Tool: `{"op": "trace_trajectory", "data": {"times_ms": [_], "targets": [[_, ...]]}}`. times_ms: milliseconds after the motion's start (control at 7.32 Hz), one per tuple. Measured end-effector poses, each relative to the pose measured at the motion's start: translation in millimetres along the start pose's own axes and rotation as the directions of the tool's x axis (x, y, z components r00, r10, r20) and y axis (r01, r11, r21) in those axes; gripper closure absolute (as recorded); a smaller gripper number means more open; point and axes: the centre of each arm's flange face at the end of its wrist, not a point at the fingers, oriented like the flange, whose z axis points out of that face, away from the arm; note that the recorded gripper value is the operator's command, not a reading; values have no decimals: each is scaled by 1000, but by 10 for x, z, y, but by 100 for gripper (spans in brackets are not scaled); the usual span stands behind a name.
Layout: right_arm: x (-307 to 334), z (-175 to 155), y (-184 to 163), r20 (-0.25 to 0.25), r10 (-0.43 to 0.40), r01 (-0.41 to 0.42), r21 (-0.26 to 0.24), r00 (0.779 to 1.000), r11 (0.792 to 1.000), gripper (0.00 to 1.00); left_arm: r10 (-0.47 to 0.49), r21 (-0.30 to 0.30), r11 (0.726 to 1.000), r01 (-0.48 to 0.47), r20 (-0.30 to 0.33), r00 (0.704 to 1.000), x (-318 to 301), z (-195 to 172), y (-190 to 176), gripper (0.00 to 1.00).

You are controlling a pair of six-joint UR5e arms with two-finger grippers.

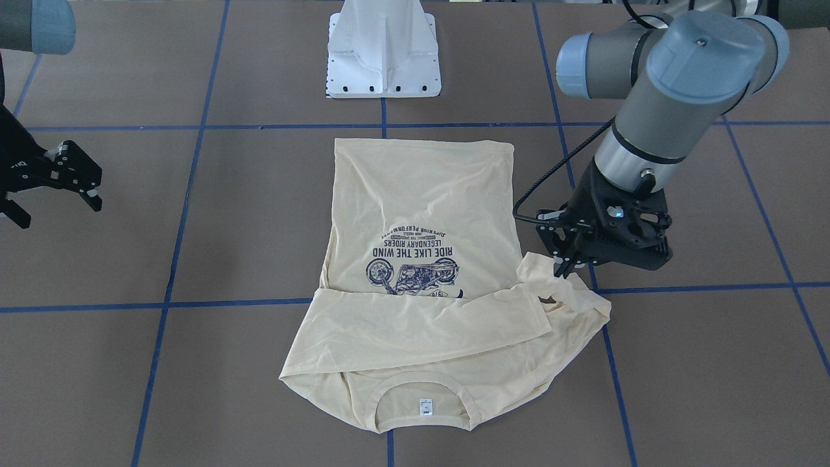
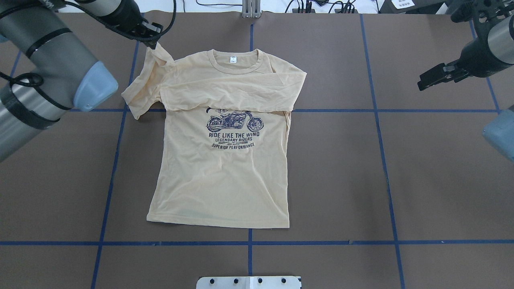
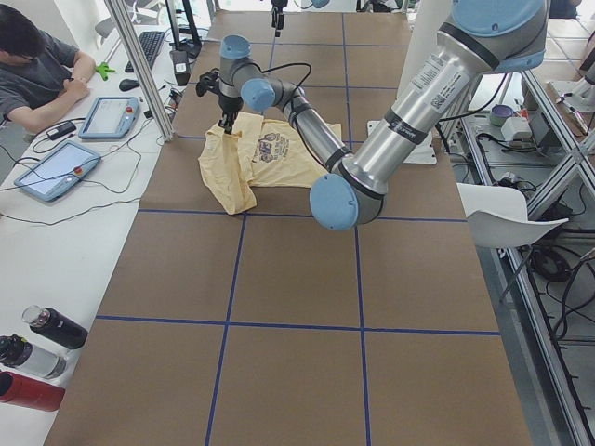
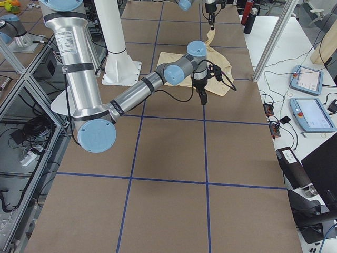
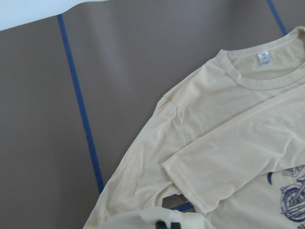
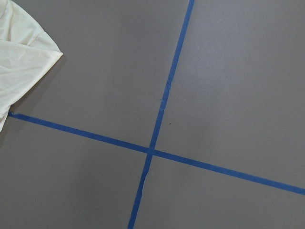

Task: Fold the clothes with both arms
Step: 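Carry the sleeve with the left gripper across the shirt body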

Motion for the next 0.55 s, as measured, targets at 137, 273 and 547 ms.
{"op": "trace_trajectory", "data": {"times_ms": [137,273,547], "targets": [[-1,-4,-1,0,0,0,1,1000,1000,0,-8,-4,1000,8,-14,1000,316,28,-175,100],[-3,-7,-3,1,0,0,1,1000,1000,0,-23,-17,1000,22,-26,999,677,100,-338,100],[-13,-8,-7,3,-2,2,1,1000,1000,0,-45,-45,998,43,-42,998,1500,345,-422,100]]}}
